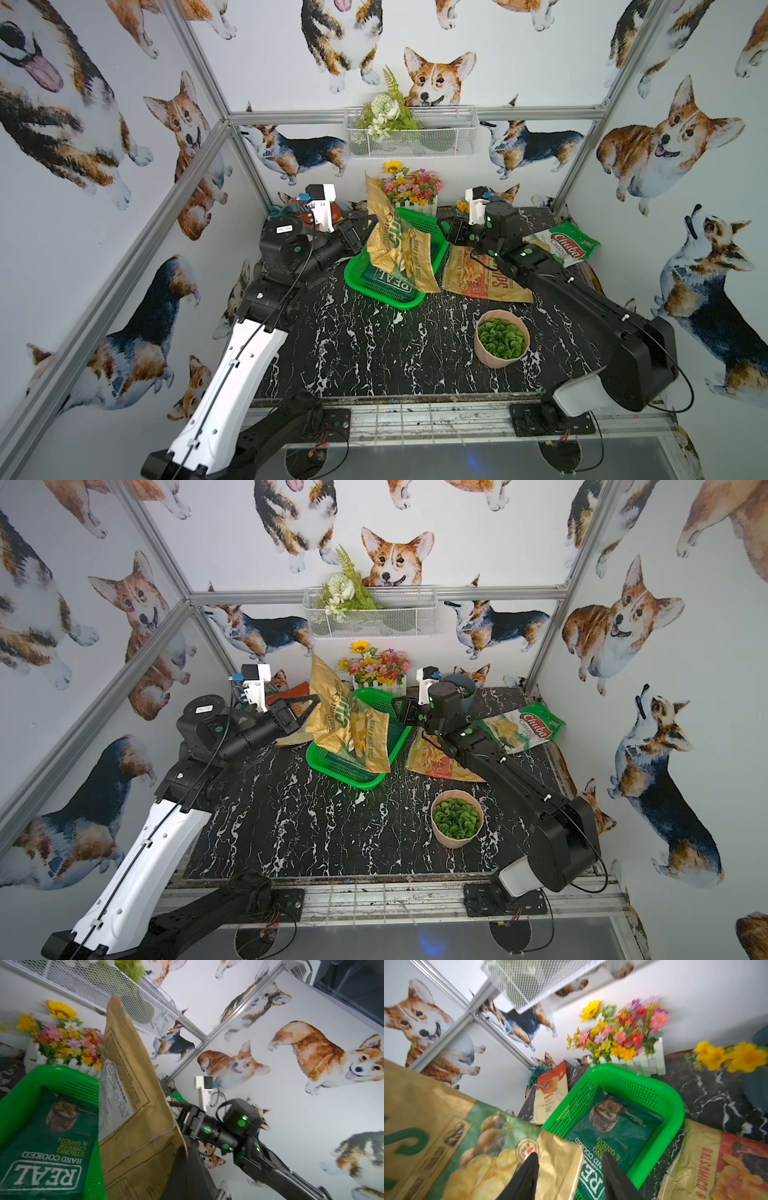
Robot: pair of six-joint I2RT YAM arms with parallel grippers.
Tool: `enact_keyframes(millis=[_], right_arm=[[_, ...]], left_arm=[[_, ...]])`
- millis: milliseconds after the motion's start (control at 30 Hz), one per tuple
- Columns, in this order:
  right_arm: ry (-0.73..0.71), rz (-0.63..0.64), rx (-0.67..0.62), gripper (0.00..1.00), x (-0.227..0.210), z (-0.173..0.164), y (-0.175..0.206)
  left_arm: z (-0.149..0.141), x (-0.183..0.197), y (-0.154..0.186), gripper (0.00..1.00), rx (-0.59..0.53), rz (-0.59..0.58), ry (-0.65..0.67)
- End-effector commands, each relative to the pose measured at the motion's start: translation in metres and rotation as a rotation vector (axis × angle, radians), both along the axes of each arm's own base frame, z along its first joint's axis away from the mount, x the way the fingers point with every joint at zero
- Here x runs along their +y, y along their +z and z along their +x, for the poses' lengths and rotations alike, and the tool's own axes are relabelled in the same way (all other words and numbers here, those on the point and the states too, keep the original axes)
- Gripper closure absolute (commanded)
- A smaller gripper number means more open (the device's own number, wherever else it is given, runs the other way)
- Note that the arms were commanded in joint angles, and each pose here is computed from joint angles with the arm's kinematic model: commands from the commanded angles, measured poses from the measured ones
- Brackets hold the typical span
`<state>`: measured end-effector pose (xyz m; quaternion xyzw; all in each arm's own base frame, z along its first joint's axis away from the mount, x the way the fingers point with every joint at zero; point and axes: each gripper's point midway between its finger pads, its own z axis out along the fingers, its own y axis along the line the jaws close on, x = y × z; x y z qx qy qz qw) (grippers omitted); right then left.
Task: Put the potato chips into the basket
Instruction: Place the potato chip in the basket.
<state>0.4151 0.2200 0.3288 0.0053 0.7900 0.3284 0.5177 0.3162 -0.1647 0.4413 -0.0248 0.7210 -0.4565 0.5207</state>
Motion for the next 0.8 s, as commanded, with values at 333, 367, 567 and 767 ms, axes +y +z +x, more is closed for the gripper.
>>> enact_keyframes(millis=[333,367,567,767], right_arm=[[-0.196,0.046,-0.122,0.44,-0.074,-0.006,0.031],[-0.19,0.048,-0.124,0.44,-0.075,-0.006,0.032],[-0.177,0.041,-0.132,0.43,-0.075,-0.002,0.034],[-0.151,0.061,-0.119,0.43,-0.069,0.002,0.028]], left_arm=[[0.113,0.022,-0.025,1.0,-0.107,-0.143,0.314],[0.116,0.021,-0.029,1.0,-0.099,-0.16,0.313],[0.127,0.008,-0.032,1.0,-0.111,-0.301,0.298],[0.138,-0.004,-0.037,1.0,-0.149,-0.283,0.333]])
